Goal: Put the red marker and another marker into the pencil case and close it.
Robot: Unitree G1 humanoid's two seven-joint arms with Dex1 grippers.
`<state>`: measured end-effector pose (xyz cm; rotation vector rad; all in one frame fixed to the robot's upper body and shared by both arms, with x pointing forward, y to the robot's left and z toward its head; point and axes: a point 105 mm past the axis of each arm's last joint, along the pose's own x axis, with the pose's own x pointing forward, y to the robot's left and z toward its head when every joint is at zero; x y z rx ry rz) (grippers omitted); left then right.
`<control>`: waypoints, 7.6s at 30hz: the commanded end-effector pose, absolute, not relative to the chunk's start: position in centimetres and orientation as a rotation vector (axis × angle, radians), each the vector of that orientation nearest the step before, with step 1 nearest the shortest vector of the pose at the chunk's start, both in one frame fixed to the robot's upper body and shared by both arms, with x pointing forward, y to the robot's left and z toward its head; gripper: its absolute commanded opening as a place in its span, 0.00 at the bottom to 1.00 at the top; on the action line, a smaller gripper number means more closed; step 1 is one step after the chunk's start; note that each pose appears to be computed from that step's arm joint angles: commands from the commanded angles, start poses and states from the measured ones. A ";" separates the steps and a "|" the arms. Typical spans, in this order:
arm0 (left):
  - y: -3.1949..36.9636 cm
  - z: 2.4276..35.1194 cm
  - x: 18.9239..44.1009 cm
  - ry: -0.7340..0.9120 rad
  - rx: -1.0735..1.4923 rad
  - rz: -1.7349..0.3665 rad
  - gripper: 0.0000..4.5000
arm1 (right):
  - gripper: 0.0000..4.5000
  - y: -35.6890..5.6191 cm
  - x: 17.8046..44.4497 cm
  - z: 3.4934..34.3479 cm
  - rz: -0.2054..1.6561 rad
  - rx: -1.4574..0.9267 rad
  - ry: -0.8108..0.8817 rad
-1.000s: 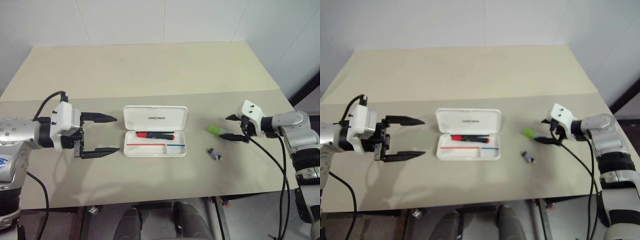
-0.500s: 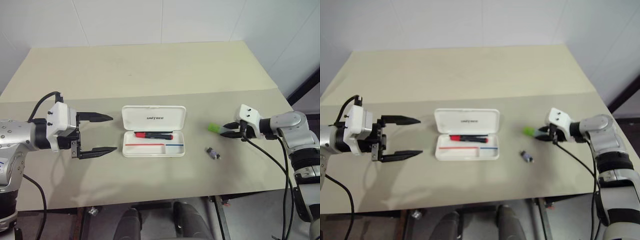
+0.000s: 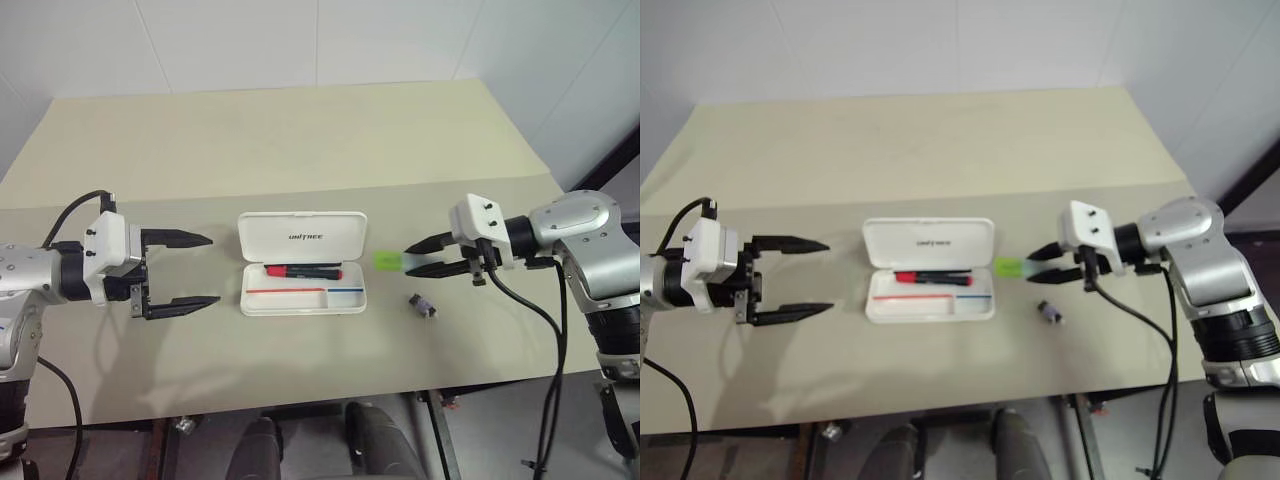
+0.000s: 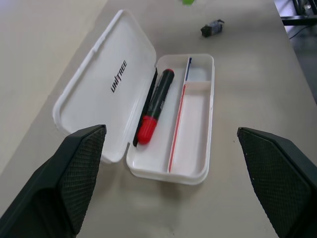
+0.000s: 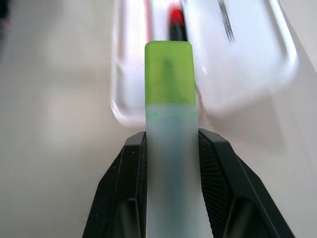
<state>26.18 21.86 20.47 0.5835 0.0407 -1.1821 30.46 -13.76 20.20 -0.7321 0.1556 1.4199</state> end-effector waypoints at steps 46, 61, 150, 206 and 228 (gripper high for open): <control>24.4 19.6 24.2 0.108 0.612 -1.051 1.00 | 0.24 5.0 30.1 15.6 1.572 -0.718 0.111; 24.2 19.7 24.4 0.103 0.617 -1.055 1.00 | 0.94 3.8 30.9 15.7 1.561 -0.750 0.106; 19.8 18.6 26.1 0.034 0.561 -1.212 1.00 | 0.08 -7.3 29.9 15.6 1.350 -0.822 0.333; 24.0 25.3 34.9 -0.255 0.351 -0.695 0.00 | 1.00 -12.1 30.2 24.3 1.368 -0.431 -0.227; 17.5 19.0 34.5 -0.119 0.297 -1.106 0.00 | 1.00 -11.5 29.7 23.6 1.358 -0.422 -0.175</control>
